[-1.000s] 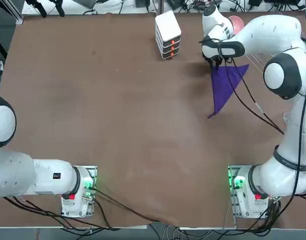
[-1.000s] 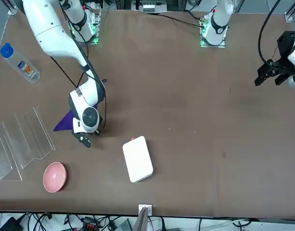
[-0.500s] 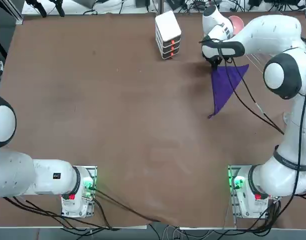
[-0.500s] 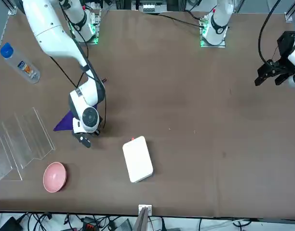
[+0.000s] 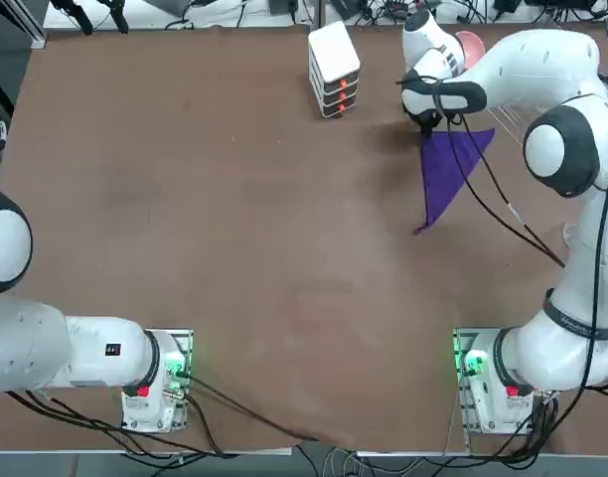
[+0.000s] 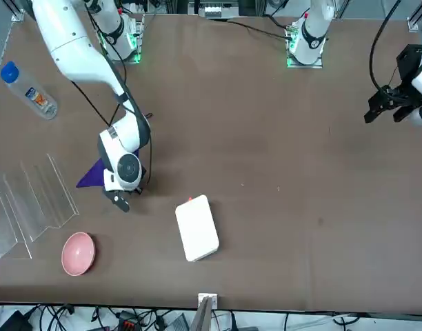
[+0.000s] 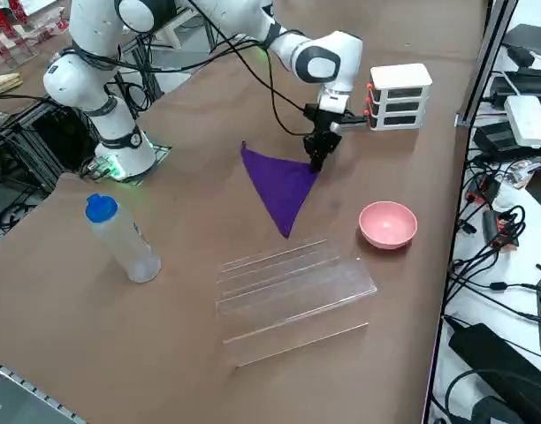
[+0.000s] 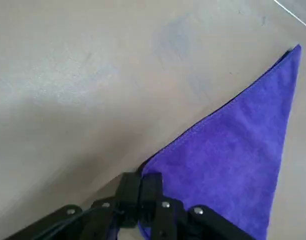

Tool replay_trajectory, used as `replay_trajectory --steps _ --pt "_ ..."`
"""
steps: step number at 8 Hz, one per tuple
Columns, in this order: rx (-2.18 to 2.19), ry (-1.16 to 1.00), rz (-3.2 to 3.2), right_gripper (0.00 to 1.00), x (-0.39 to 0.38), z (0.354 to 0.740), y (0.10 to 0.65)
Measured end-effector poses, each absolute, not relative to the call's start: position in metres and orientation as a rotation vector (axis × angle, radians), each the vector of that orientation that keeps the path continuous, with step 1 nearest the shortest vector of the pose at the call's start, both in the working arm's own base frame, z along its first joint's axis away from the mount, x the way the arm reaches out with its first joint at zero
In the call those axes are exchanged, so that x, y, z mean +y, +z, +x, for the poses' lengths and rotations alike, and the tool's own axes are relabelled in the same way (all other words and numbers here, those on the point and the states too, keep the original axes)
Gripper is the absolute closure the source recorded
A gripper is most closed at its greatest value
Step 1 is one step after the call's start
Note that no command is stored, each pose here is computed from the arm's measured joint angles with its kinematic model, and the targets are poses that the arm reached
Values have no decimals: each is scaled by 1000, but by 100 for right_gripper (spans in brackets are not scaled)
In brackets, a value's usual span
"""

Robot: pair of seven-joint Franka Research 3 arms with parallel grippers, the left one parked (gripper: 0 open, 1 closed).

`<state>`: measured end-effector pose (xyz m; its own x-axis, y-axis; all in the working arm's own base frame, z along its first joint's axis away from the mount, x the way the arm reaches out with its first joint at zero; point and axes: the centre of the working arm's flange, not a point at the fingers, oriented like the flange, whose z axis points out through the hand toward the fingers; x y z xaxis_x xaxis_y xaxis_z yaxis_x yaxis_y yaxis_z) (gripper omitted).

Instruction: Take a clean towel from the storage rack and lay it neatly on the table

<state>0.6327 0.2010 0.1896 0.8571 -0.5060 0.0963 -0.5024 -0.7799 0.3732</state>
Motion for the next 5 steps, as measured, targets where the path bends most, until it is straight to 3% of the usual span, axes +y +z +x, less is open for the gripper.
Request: replay_trajectory --steps 5 --pt "-724 -33 2612 98 188 634 212"
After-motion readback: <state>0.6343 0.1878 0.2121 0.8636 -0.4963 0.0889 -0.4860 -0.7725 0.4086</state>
